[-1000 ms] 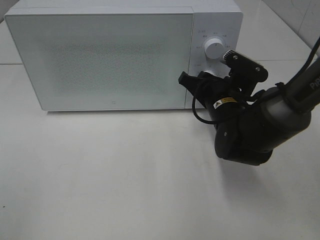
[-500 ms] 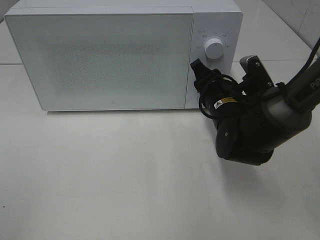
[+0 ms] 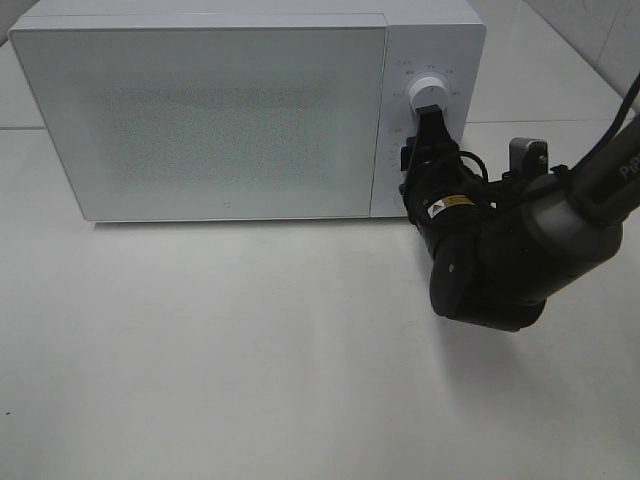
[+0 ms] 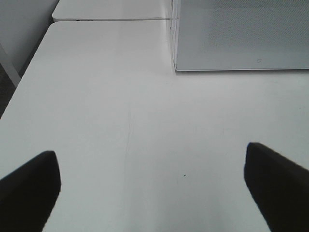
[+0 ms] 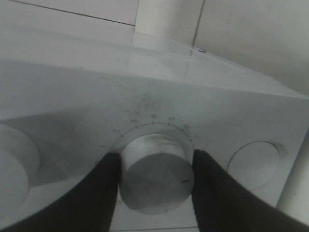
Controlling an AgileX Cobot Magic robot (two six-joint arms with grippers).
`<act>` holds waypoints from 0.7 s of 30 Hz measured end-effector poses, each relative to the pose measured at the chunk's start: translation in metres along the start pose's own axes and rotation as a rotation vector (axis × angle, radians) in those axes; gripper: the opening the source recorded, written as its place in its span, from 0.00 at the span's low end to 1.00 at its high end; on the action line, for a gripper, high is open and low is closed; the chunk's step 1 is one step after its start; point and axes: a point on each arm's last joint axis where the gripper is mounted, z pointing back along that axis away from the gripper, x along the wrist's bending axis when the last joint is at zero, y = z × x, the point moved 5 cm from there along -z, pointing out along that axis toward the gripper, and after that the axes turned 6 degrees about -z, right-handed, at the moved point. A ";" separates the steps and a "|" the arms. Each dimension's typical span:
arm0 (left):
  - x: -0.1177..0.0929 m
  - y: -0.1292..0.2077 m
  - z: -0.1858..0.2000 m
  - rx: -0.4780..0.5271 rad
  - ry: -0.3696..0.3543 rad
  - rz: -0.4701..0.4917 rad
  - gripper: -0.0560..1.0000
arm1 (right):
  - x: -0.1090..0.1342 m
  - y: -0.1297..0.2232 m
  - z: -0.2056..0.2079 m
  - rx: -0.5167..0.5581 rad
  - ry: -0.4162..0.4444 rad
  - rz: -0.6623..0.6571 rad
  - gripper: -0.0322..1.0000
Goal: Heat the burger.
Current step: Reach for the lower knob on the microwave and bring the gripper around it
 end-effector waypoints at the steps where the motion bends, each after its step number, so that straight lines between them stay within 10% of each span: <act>1: 0.000 0.000 0.000 0.000 0.000 0.000 0.97 | 0.000 0.000 0.000 -0.002 0.001 -0.024 0.46; 21: 0.000 0.000 0.000 0.000 0.000 0.000 0.97 | 0.000 -0.002 0.000 -0.014 0.001 -0.374 0.46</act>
